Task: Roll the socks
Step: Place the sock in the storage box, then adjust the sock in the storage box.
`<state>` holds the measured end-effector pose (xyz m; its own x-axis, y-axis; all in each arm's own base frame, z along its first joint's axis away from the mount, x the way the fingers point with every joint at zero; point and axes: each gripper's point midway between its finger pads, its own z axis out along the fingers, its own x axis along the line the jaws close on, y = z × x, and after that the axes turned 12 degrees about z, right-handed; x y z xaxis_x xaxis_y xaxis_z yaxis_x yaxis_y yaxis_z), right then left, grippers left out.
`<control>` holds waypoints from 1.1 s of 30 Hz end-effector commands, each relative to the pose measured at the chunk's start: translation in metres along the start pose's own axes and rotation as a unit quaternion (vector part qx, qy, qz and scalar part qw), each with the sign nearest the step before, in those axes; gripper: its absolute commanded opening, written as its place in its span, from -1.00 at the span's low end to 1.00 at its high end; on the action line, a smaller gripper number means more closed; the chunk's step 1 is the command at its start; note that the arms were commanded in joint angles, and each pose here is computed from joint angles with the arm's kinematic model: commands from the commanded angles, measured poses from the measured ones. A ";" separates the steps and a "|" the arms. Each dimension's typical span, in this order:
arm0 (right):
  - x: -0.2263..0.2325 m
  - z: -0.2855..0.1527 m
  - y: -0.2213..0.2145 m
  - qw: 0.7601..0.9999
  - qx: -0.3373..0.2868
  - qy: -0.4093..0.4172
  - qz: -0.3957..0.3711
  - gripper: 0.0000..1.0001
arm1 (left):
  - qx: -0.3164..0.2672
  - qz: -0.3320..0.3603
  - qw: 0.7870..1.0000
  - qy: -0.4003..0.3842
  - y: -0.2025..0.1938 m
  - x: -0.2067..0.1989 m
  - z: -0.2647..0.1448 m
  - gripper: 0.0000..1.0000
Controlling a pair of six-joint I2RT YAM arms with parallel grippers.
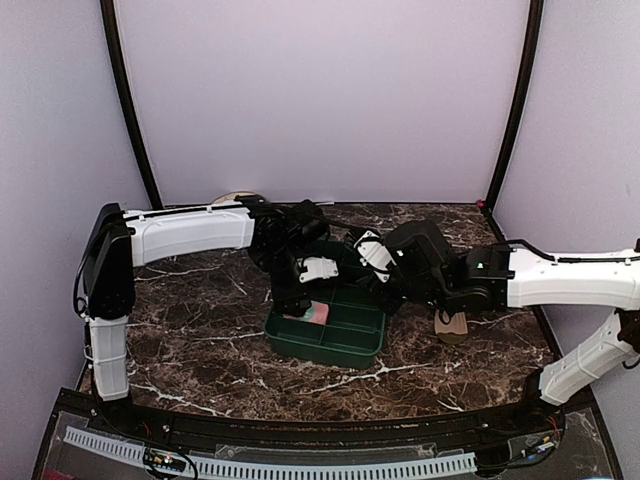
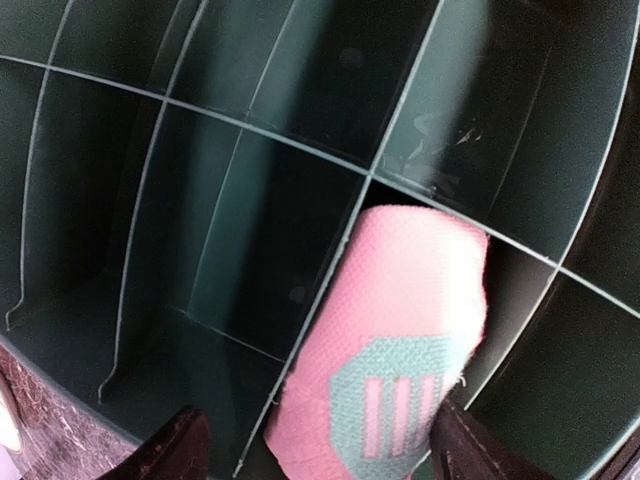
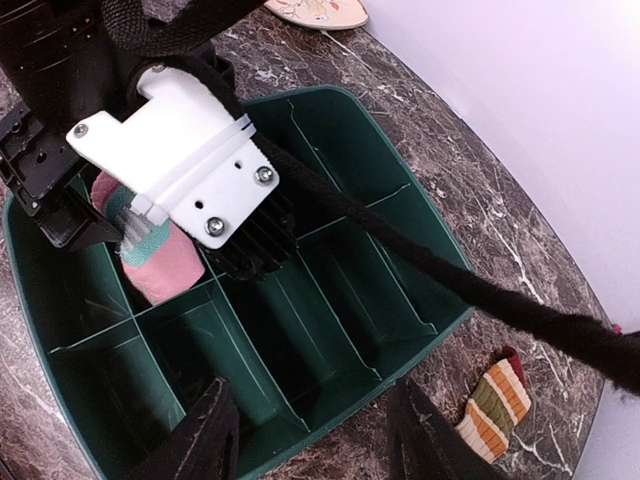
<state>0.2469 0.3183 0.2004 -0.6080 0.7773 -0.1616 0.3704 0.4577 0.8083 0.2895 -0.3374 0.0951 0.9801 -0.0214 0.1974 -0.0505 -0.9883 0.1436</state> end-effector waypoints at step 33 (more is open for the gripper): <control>0.108 0.083 0.042 0.982 0.018 0.185 0.019 -1.00 | -0.085 -0.330 0.931 0.134 -0.065 0.045 -0.075 -0.09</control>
<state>0.2605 0.4313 0.1669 -0.7669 0.6418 -0.0029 0.3985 0.4797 0.7818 0.3277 -0.2664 0.1656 0.7879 0.5441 0.2885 0.4139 -0.8147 0.4061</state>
